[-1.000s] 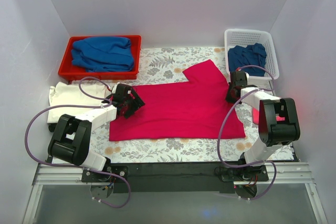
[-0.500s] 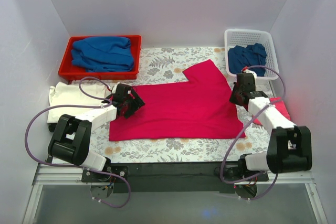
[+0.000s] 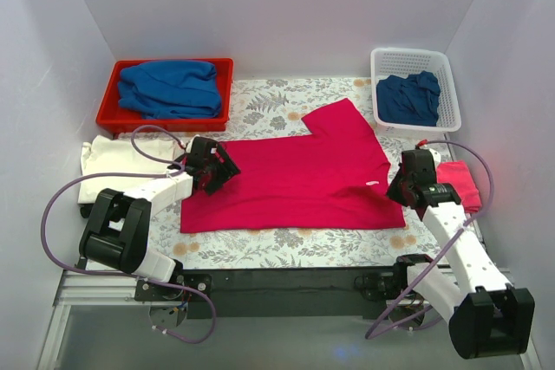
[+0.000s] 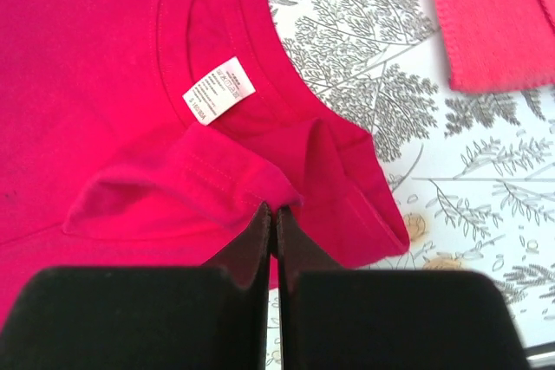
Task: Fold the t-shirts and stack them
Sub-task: Fold the flattened tshirt in 1/3 of the way
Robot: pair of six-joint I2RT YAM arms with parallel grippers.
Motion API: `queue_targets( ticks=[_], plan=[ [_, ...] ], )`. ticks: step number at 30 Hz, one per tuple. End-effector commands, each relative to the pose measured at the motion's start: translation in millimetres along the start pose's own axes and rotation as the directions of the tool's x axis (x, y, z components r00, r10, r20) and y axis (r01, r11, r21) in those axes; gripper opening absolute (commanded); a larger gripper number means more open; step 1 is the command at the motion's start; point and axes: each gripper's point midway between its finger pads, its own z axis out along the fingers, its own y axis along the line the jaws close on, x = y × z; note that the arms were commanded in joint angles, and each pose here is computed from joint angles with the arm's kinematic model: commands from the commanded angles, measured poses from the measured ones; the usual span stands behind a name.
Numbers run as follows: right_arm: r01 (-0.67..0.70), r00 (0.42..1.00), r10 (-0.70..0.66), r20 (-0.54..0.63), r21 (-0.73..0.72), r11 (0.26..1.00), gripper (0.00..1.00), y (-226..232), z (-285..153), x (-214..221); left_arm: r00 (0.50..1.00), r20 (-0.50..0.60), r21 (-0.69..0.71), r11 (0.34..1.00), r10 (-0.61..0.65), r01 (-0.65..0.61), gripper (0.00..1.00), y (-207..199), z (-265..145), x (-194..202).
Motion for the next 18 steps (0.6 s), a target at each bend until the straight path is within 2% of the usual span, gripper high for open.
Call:
queue_targets(
  ticks=[1, 3, 7, 12, 18],
  plan=[
    [-0.102, 0.995, 0.101, 0.024, 0.055, 0.993, 0.01, -12.9, -13.8, 5.5, 1.0, 0.02, 0.086, 0.996, 0.008, -0.01, 0.7, -28.2, -12.3, -14.9],
    [-0.119, 0.993, 0.118, 0.025, 0.068, 0.991, 0.01, -17.0, -19.1, 8.1, 1.0, 0.024, 0.11, 0.994, 0.02, -0.023, 0.7, -36.6, -12.3, -16.7],
    [-0.135, 0.989, 0.138, -0.051, 0.059, 0.989, 0.01, -15.7, -22.1, 26.5, 0.998, -0.004, 0.213, 0.975, 0.066, -0.064, 0.7, -66.4, -12.9, -10.5],
    [-0.193, 0.966, 0.207, -0.159, 0.098, 0.976, 0.01, -24.2, -21.3, 64.5, 0.99, -0.019, 0.347, 0.93, 0.139, -0.123, 0.7, -125.4, -11.1, -3.8],
    [-0.238, 0.952, 0.271, -0.145, 0.209, 0.948, 0.01, -49.5, -24.7, 84.8, 0.962, -0.123, 0.427, 0.888, 0.246, -0.172, 0.7, -176.7, 19.4, 38.7]
  ],
)
